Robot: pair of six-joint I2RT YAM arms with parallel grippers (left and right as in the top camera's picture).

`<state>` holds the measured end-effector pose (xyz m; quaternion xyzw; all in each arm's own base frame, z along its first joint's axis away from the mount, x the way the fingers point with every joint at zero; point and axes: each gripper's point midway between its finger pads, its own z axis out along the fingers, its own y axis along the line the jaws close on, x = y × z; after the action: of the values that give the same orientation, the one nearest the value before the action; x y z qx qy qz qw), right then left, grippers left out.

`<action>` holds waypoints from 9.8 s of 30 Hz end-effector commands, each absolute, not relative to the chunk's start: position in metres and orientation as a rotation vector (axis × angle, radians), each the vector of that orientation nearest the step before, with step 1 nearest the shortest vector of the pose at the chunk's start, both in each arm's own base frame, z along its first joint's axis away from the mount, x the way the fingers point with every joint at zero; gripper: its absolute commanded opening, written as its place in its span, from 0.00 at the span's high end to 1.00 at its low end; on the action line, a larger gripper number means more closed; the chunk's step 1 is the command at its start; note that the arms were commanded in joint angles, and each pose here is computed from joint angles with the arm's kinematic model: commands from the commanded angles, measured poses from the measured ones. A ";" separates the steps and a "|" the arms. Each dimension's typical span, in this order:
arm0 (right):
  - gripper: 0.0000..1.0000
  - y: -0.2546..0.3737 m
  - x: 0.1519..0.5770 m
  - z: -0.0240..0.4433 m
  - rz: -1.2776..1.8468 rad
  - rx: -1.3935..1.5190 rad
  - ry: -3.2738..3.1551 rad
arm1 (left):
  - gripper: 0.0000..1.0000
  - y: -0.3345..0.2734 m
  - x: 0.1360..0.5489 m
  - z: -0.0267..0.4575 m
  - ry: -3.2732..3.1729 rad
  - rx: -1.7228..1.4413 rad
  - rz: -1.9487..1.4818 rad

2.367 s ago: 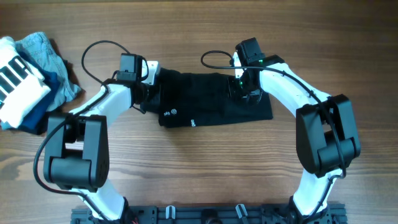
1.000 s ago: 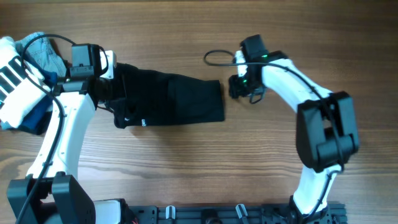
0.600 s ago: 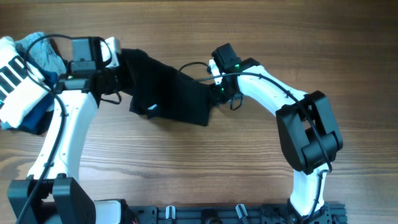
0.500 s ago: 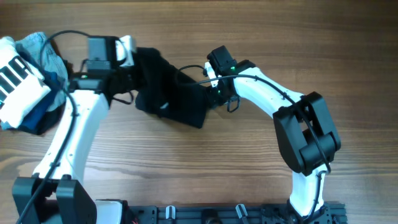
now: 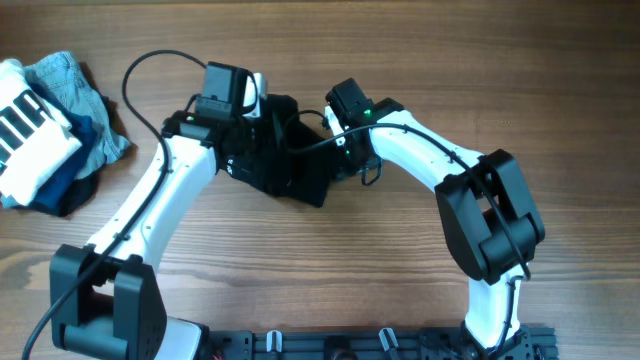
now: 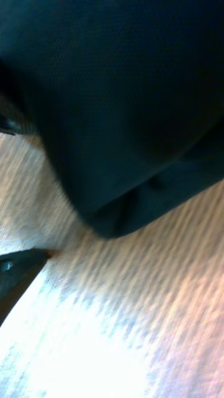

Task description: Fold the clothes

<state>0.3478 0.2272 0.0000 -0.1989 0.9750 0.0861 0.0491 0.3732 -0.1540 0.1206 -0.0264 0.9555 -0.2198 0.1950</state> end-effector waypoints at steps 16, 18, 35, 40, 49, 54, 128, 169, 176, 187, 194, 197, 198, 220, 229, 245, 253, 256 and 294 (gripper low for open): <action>0.32 0.255 0.406 0.190 0.862 -0.721 2.328 | 0.29 -0.062 0.428 0.168 2.486 -0.258 -0.435; 0.31 0.280 0.411 0.188 0.878 -0.773 2.262 | 0.29 -0.071 0.428 0.142 2.558 -0.256 -0.482; 0.45 0.164 0.350 0.024 0.014 -0.397 3.105 | 0.28 -0.084 0.399 0.033 2.898 -0.333 -0.533; 0.45 0.187 0.346 0.037 0.297 -0.358 3.112 | 0.29 -0.077 0.375 0.027 3.004 -0.377 -0.471; 0.40 0.234 0.339 0.117 0.842 -0.591 2.843 | 0.27 -0.074 0.364 0.025 3.049 -0.390 -0.436; 0.41 0.251 0.311 0.087 0.853 -0.678 2.927 | 0.25 -0.074 0.362 0.024 3.058 -0.391 -0.435; 0.56 0.193 0.373 -0.011 0.288 -0.407 3.008 | 0.39 -0.017 0.313 0.009 3.186 -1.016 -0.323; 0.44 0.163 0.366 -0.014 0.262 -0.189 3.110 | 0.96 -0.031 0.411 -0.008 2.958 0.002 -0.386; 0.43 0.163 0.366 -0.014 0.262 -0.189 3.108 | 0.01 0.041 0.391 0.003 2.810 -1.257 -0.647; 0.43 0.163 0.367 -0.014 0.263 -0.190 3.106 | 0.00 0.054 0.401 0.006 2.835 -0.822 -0.671; 0.43 0.163 0.367 -0.014 0.264 -0.189 3.107 | 0.00 0.022 0.397 -0.009 2.905 -0.380 -0.626; 0.43 0.163 0.366 -0.014 0.262 -0.190 3.111 | 0.50 0.000 0.395 -0.019 2.913 -0.293 -0.629; 0.43 0.163 0.365 -0.014 0.261 -0.190 3.113 | 0.69 -0.004 0.396 -0.019 2.912 -0.277 -0.630; 0.43 0.162 0.363 -0.014 0.257 -0.189 3.122 | 0.96 0.187 0.402 0.278 2.117 -0.604 0.045; 0.42 0.162 0.363 -0.014 0.258 -0.187 3.122 | 0.96 0.270 0.376 0.257 2.047 -0.855 0.118; 0.41 0.158 0.353 -0.014 0.241 -0.191 3.165 | 0.00 0.380 0.355 0.235 1.871 -0.972 0.082; 0.21 0.168 0.361 -0.013 0.318 -0.187 3.127 | 0.00 0.231 0.421 0.335 1.832 -0.495 -0.199; 0.00 0.191 0.371 -0.006 0.509 -0.202 3.062 | 0.00 0.144 0.450 0.298 2.004 -0.403 -0.382; 0.00 0.066 0.289 0.200 0.346 0.142 2.283 | 0.00 -0.010 0.222 0.260 2.260 -0.279 -0.278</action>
<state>0.2870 0.0695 0.2031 0.0454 0.9026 0.1448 0.4028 0.2237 -0.0098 0.2606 -0.1052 0.8998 -0.1079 0.4094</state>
